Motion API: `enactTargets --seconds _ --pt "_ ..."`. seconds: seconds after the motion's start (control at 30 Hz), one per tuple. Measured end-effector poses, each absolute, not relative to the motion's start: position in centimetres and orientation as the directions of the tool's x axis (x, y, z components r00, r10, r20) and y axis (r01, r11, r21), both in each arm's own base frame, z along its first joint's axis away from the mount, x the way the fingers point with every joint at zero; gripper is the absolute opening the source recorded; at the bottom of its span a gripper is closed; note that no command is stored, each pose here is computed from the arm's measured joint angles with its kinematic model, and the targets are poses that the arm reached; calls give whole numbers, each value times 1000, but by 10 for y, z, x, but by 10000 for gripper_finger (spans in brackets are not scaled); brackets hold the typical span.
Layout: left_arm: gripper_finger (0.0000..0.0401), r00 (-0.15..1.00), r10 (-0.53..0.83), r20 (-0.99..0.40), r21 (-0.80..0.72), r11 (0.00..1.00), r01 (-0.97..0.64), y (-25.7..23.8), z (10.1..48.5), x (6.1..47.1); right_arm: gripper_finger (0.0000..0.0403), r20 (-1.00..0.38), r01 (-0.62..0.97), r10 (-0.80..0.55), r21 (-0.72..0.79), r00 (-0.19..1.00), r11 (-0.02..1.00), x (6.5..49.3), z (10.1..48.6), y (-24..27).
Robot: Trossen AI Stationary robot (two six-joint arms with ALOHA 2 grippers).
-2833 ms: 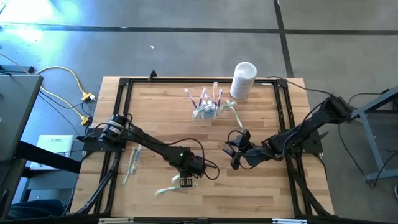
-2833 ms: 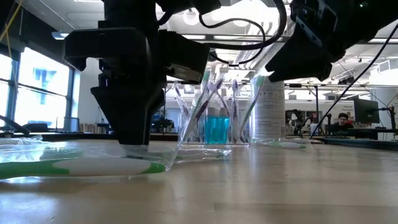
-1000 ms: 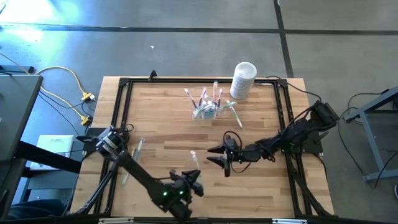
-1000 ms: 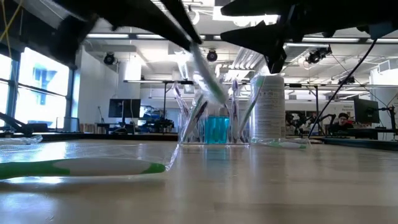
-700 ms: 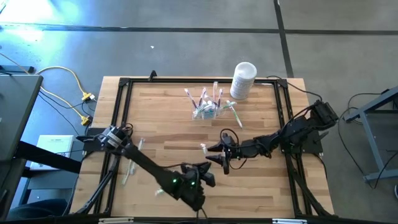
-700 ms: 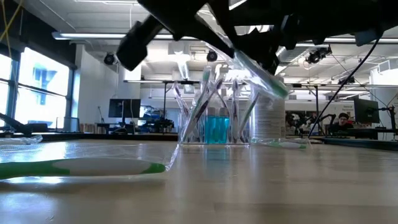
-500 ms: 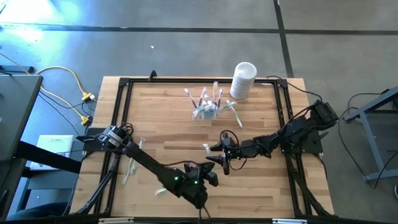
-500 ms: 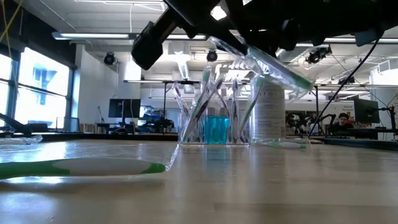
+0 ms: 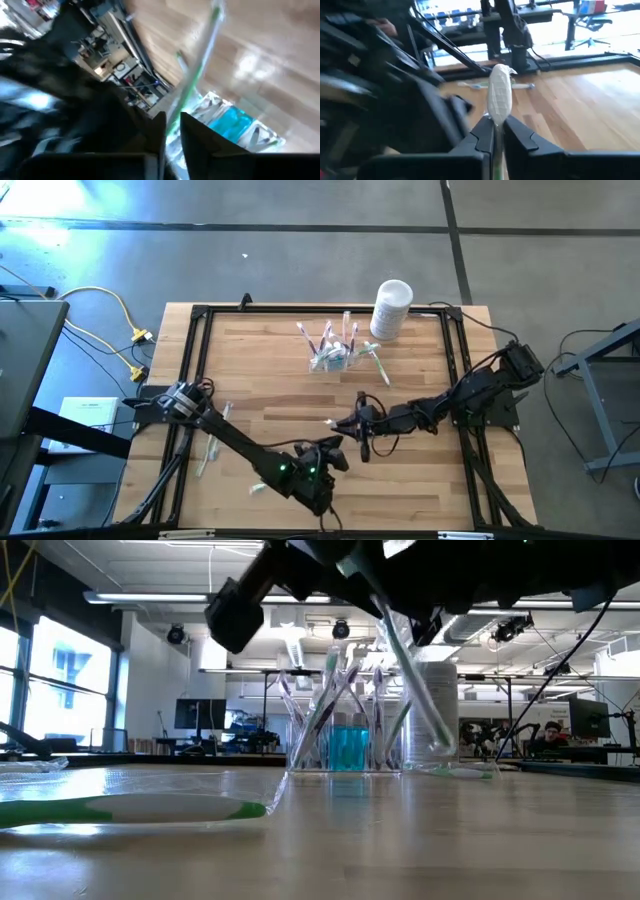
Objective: Pick & Place toothbrushing station
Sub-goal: Put the green toothbrush into the transparent organizer
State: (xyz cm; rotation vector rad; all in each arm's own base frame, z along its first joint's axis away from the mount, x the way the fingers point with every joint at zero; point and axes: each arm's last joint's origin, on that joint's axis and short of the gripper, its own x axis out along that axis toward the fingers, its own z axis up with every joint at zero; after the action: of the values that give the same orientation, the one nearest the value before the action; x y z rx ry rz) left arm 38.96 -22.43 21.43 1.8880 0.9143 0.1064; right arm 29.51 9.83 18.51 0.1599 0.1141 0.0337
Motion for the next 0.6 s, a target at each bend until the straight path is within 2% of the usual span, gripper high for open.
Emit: enactTargets --seconds 0.23,0.37,0.47,0.53,0.6 --pt "115 712 635 -299 828 -197 524 -225 215 390 9 -117 25 -12 105 993 994 295 184 96" --pt "141 665 707 -241 878 -134 460 -222 215 381 8 -103 108 -105 29 989 994 291 192 94" --pt "150 626 730 -274 915 -2 404 -212 221 365 9 -100 220 -225 -55 969 974 285 199 93" --pt "152 583 721 -374 908 158 387 -201 229 349 9 -95 304 -320 -151 943 941 279 206 93" --pt "152 492 709 -505 859 359 365 -185 238 334 9 -82 402 -428 -221 900 889 272 214 91"
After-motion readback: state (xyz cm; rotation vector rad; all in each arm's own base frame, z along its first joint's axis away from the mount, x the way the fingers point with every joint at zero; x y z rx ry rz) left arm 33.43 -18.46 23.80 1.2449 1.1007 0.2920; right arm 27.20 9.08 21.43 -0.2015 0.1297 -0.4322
